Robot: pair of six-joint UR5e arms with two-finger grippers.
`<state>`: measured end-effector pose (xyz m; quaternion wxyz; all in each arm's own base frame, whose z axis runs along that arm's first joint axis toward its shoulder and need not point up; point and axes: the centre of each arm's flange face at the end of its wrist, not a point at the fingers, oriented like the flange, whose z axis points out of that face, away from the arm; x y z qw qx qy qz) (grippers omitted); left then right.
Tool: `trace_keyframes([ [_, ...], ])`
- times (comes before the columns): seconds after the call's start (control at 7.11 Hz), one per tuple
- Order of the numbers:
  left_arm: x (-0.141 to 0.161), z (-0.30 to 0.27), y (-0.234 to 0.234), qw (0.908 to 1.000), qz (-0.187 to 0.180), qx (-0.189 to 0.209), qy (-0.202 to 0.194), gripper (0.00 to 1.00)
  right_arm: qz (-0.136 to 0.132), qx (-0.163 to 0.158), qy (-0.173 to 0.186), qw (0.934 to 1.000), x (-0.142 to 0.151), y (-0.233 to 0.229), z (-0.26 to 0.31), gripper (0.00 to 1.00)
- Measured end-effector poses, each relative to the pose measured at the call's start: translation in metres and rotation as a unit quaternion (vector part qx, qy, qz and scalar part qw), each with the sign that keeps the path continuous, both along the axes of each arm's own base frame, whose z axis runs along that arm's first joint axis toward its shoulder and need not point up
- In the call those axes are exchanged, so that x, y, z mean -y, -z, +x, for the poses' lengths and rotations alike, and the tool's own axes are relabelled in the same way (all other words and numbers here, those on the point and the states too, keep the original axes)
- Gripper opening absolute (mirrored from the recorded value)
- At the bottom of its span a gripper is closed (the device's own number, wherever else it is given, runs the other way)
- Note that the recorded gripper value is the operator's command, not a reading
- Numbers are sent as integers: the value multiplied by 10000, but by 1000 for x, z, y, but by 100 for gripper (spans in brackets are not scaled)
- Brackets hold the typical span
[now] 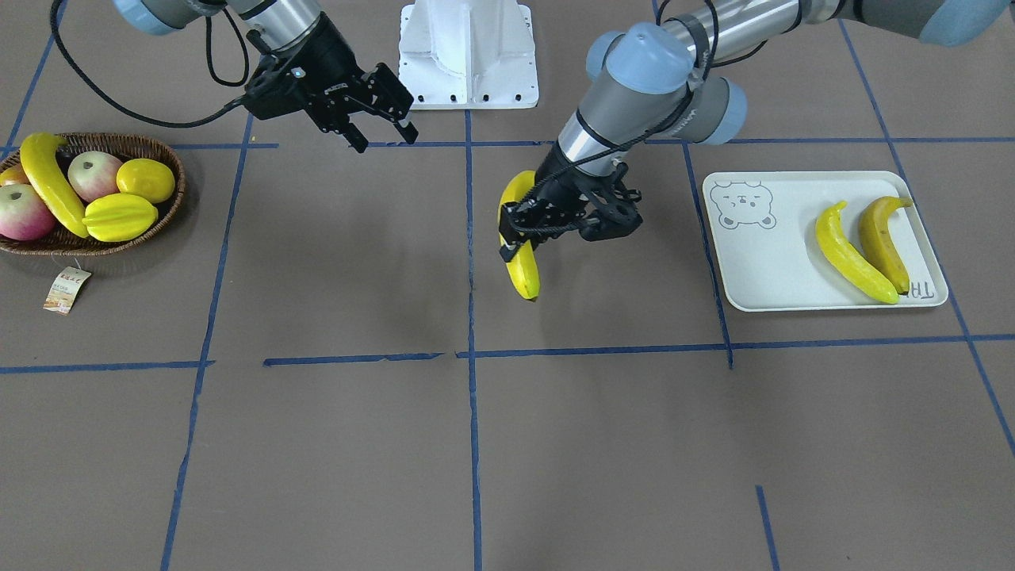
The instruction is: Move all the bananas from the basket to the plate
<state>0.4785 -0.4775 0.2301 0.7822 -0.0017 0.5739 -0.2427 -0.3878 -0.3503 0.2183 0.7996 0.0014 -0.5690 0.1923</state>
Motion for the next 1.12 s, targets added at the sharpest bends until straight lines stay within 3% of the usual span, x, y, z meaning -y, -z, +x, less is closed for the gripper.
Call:
trace_keyframes([
  [0.28,-2,-33,-11,9948,82,1004,-182,0,-174,-949,340,9948,26,-24,30,100],
  [0.56,-32,-70,-18,9764,163,2030,-719,0,-106,-1757,712,9818,39,-43,53,100],
  [0.84,-60,-105,-67,9582,328,2583,-1188,3,183,-2365,1237,9635,41,-54,93,100],
  [0.98,-69,-121,-92,9537,347,2705,-1271,3,304,-2488,1392,9580,40,-64,117,100],
  [1.12,-71,-135,-111,9556,266,2748,-1027,3,375,-2541,1523,9544,41,-76,137,100],
])
